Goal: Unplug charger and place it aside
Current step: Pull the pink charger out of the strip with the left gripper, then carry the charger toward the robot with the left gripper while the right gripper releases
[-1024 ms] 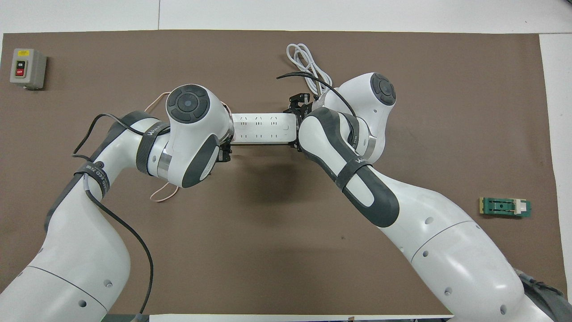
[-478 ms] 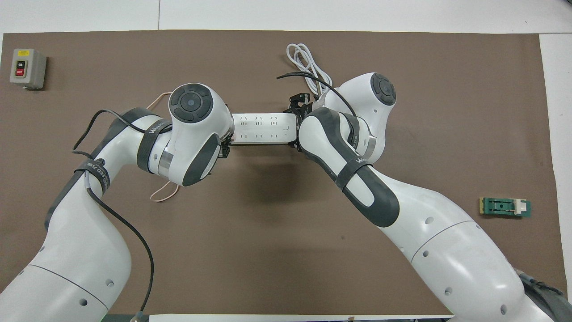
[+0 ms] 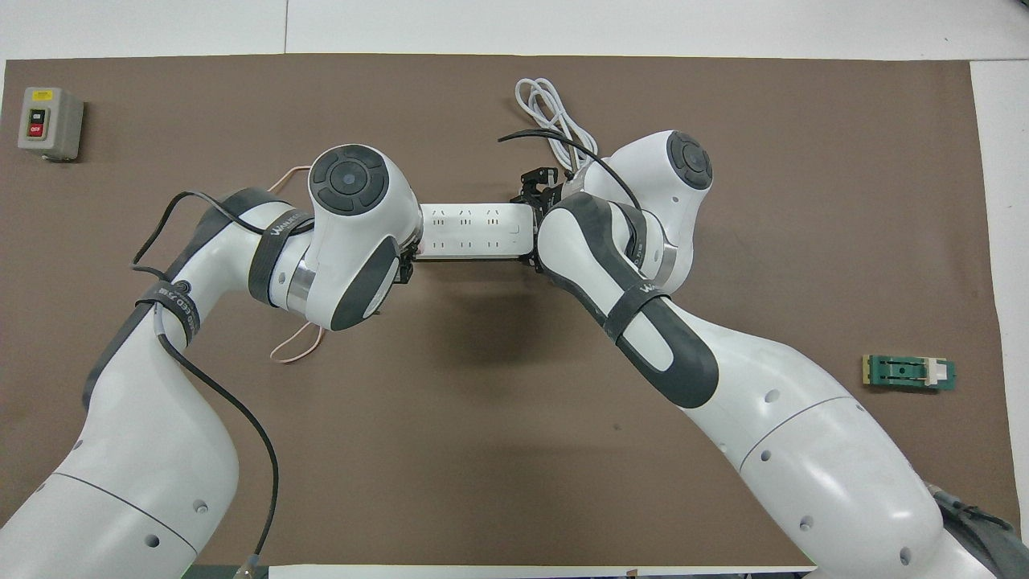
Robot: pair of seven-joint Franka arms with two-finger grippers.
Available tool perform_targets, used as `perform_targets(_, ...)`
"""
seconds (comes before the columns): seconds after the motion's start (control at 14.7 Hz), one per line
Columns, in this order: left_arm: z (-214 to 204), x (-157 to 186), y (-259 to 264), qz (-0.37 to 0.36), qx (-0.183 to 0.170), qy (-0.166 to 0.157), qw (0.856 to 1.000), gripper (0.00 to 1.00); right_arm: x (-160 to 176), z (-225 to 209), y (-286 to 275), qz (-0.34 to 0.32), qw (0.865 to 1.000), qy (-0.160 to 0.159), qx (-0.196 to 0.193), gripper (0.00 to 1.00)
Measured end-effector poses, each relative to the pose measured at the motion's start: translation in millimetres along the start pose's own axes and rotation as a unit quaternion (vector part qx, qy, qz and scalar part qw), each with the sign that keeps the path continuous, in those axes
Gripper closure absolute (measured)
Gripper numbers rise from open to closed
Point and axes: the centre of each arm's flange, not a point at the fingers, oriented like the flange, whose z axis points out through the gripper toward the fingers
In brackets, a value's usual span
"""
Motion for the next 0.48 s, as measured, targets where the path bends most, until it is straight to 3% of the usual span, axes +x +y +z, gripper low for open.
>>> perform_targets(0.48, -27.4, -1.7, 5.0, 0.011, 0.029, 0.015, 0.999, 0.69, 0.0, 0.0, 0.0, 0.000, 1.000, 0.000, 0.000, 0.05)
